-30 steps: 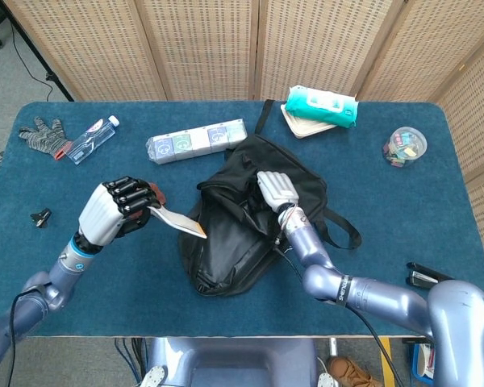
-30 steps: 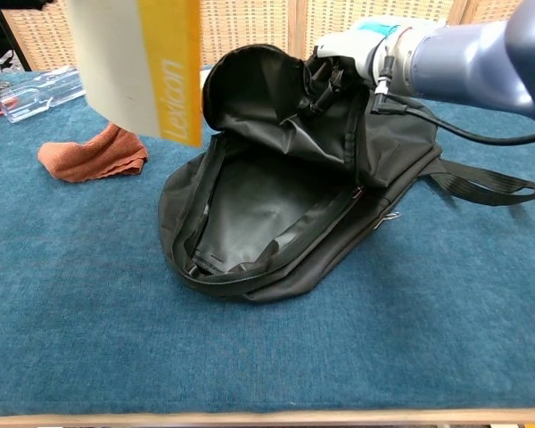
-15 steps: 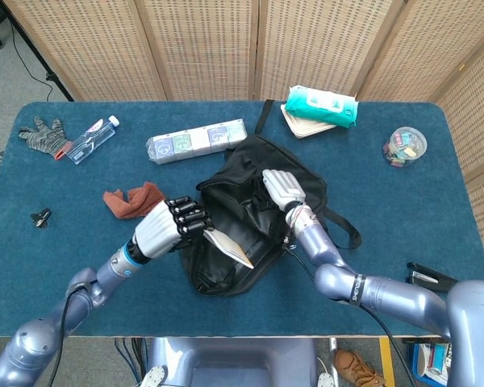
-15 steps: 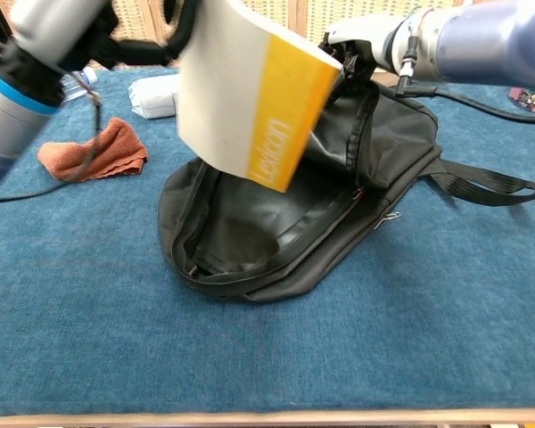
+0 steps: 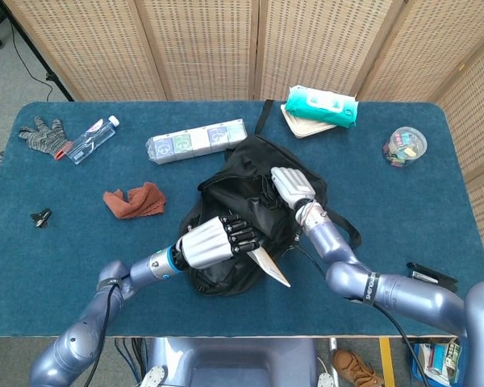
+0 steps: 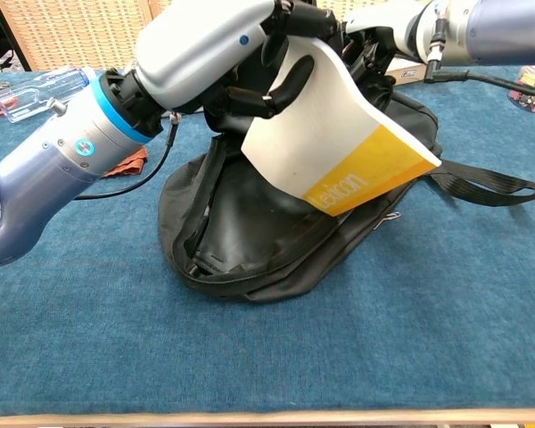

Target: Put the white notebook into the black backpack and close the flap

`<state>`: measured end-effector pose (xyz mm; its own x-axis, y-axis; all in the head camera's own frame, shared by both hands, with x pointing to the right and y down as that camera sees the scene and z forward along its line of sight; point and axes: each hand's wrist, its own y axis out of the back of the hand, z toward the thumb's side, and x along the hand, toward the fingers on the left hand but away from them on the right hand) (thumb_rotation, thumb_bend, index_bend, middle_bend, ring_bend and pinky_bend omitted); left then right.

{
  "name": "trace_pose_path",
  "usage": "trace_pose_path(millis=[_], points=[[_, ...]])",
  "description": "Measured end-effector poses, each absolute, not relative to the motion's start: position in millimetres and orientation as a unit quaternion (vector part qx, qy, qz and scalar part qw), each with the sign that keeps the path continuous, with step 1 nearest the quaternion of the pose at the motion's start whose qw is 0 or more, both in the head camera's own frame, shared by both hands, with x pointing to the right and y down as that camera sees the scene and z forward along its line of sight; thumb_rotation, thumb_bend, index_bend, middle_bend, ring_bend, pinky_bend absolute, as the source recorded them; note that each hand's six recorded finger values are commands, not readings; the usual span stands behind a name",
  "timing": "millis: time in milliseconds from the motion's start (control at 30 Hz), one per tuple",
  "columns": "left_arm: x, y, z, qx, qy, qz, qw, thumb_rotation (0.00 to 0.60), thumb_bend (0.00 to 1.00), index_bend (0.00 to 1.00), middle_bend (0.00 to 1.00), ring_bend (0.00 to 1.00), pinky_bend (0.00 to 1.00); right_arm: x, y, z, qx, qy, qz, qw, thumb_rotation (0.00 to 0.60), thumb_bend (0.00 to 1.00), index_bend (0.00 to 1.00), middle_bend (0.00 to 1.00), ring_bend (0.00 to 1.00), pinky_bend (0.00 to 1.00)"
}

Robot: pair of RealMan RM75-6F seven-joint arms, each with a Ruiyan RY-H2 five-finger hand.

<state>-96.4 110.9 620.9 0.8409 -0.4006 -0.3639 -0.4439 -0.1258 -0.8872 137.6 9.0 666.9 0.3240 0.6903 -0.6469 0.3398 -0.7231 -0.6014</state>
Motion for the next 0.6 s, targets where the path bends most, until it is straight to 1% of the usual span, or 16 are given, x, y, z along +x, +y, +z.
trace_pose_path(millis=[100, 267, 433, 600], points=[[-100, 107, 629, -0.756, 0.283, -0.004, 0.590, 0.600, 0.61, 0.82, 0.63, 0.47, 0.65, 143, 5, 665, -0.790, -0.328, 0.485, 0.182, 0.600, 0.58, 0.58, 0.64, 0.62, 0.87], [-110, 109, 637, -0.766, 0.282, -0.021, 0.577, 0.600, 0.60, 0.82, 0.63, 0.47, 0.65, 147, 2, 663, -0.788, -0.331, 0.486, 0.182, 0.600, 0.58, 0.58, 0.64, 0.62, 0.87], [-122, 115, 640, -0.781, 0.286, -0.020, 0.555, 0.600, 0.59, 0.82, 0.64, 0.49, 0.65, 151, -1, 662, -0.785, -0.334, 0.489, 0.183, 0.600, 0.58, 0.58, 0.64, 0.62, 0.87], [-148, 127, 649, -0.797, 0.269, -0.030, 0.539, 0.600, 0.58, 0.82, 0.64, 0.50, 0.65, 153, -6, 660, -0.783, -0.338, 0.489, 0.181, 0.600, 0.58, 0.59, 0.64, 0.62, 0.87]])
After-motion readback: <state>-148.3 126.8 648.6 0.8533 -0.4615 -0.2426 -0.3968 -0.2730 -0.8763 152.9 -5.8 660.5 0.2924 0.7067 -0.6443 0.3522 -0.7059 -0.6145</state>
